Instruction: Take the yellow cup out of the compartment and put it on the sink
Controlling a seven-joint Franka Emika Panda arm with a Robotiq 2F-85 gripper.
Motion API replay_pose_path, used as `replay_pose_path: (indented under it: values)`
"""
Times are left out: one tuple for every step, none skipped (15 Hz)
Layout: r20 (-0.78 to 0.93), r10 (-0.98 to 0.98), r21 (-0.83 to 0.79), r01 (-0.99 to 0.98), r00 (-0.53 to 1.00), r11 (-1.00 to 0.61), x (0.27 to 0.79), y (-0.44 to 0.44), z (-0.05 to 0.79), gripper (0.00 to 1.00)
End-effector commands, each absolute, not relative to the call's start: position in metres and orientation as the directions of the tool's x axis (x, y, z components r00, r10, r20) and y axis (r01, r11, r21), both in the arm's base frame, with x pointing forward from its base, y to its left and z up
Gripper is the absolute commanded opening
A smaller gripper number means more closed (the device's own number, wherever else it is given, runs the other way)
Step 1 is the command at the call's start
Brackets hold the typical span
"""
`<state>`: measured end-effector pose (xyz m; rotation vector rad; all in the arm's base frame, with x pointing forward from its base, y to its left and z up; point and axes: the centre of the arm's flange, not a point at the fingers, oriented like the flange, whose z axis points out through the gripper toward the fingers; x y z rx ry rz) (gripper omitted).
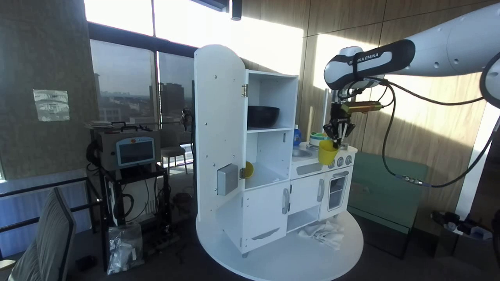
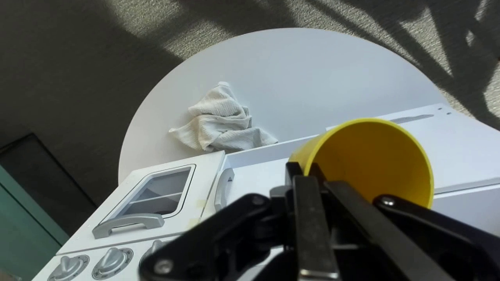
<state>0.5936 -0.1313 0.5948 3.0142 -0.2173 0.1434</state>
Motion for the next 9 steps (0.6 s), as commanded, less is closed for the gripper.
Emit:
replay_pose_path:
  values:
    - [0.132, -0.113, 0.125, -0.129, 0.985, -0.984, 0.651, -0.137, 0.612, 0.07]
    - [0.142, -0.108, 0.131, -0.127, 0.984, -0.983, 0.662, -0.137, 0.614, 0.07]
    - [0.15, -0.106, 0.143, -0.128, 0.983, -0.981, 0.672, -0.137, 0.618, 0.07]
    - [0.159, -0.103, 0.146, -0.126, 0.982, -0.981, 0.681, -0.137, 0.623, 0.07]
    - [0.173, -0.098, 0.154, -0.125, 0.98, -0.98, 0.691, -0.137, 0.628, 0.06]
    - [0.191, -0.09, 0.165, -0.123, 0.977, -0.979, 0.7, -0.137, 0.631, 0.06]
    - [0.196, -0.085, 0.177, -0.121, 0.977, -0.977, 0.71, -0.136, 0.632, 0.07]
    - [0.202, -0.079, 0.182, -0.116, 0.976, -0.976, 0.719, -0.135, 0.633, 0.07]
    - [0.211, -0.078, 0.19, -0.119, 0.974, -0.975, 0.729, -0.133, 0.631, 0.07]
